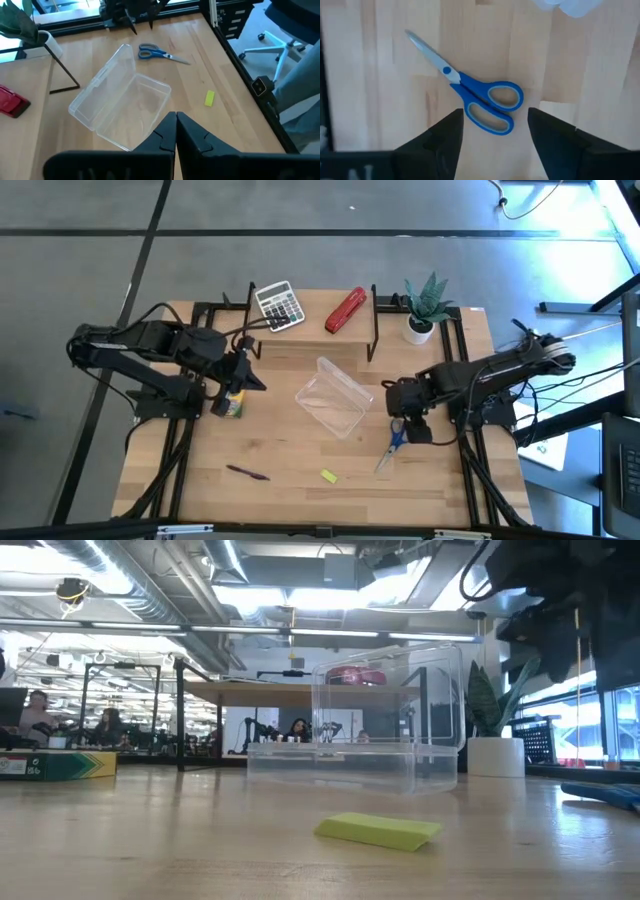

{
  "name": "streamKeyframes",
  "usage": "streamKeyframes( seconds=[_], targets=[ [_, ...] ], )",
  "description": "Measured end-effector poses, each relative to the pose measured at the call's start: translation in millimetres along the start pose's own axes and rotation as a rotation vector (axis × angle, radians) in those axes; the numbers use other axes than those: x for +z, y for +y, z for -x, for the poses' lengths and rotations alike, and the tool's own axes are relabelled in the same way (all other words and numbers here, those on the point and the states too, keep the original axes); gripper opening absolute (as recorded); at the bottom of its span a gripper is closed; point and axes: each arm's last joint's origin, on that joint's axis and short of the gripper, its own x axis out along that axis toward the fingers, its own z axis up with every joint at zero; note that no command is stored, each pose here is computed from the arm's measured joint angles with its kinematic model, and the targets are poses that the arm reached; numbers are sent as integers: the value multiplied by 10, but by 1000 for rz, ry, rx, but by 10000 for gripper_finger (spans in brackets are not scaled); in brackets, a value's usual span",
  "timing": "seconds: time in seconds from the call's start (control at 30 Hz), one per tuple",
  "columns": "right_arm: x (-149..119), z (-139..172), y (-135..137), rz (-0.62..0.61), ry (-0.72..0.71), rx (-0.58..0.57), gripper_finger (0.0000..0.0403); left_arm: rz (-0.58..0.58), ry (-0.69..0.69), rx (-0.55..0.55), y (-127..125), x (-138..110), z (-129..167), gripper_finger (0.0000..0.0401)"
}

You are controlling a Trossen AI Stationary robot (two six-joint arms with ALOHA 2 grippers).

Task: Pack school essentials
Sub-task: Put the blue scissors into the transparent supply box

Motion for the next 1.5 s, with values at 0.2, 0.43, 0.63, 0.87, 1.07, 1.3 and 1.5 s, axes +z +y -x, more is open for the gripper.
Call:
streamKeyframes(
  seconds=[0.2,0.43,0.63,0.87,1.07,1.3,1.5],
  targets=[
    [49,-115,-15,37,31,-43,218,0,-3,0,0,2,1,0],
    [-51,-386,-61,18,65,-43,217,0,-3,-1,0,2,1,0],
    [-96,-494,-147,-8,44,-53,217,1,-3,-1,0,2,0,0],
    [-131,-629,-250,-35,-5,-76,217,2,-3,-1,0,2,0,0],
    [-194,-710,-266,-14,5,-77,217,2,-3,-1,0,2,0,0],
    [-192,-719,-280,-14,-1,-103,216,2,-3,-1,0,2,0,0],
    [-233,-809,-295,-10,-11,-104,217,2,-2,-1,0,1,-1,0]
  ],
)
